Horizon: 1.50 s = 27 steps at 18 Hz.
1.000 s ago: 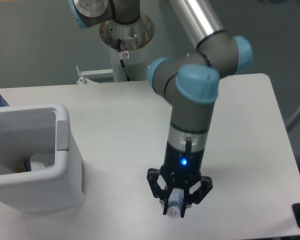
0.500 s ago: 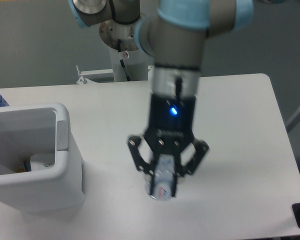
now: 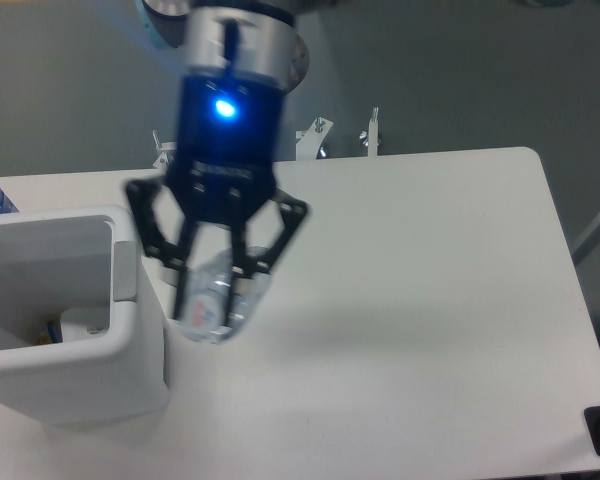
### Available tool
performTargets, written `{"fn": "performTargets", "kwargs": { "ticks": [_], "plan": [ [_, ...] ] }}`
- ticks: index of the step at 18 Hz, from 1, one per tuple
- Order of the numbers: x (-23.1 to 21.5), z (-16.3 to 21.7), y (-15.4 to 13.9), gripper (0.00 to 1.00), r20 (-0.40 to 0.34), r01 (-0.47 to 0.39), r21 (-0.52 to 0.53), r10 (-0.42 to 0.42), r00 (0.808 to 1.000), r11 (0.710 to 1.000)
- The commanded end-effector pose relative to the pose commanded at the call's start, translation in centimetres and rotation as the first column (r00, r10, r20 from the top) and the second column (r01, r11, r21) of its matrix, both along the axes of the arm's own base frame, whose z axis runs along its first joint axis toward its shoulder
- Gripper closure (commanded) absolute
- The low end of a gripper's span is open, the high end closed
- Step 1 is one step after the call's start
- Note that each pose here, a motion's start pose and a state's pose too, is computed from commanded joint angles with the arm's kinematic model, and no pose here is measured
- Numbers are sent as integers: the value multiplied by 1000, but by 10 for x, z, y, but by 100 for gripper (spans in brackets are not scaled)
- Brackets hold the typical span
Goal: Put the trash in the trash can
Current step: 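Lift the bottle and carry it over the white bin, then lower the bottle into the bin and open the gripper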
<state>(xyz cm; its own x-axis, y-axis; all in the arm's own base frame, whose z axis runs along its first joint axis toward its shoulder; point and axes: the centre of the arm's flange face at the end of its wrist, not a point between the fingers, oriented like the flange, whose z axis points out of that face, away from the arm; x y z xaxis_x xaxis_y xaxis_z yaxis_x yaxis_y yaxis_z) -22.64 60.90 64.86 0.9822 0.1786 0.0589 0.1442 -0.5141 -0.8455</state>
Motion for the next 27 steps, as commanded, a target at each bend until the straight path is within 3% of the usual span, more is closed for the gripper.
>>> {"fn": "performTargets", "kwargs": {
  "ticks": [6, 11, 15, 21, 24, 25, 26, 27],
  "plan": [
    [50, -1, 15, 72, 11, 73, 0, -73, 997, 997],
    [74, 7, 16, 70, 67, 62, 16, -63, 996, 998],
    [91, 4, 21, 70, 169, 24, 17, -27, 985, 1000],
    [101, -26, 37, 69, 197, 50, -27, -44, 980, 998],
    [99, -37, 42, 54, 196, 58, -42, -49, 979, 997],
    [98, -39, 44, 43, 189, 64, -45, -54, 980, 997],
    [97, -41, 45, 14, 173, 74, -47, -64, 983, 996],
    [96, -44, 46, 1, 153, 86, -55, -77, 985, 995]
  ]
}}
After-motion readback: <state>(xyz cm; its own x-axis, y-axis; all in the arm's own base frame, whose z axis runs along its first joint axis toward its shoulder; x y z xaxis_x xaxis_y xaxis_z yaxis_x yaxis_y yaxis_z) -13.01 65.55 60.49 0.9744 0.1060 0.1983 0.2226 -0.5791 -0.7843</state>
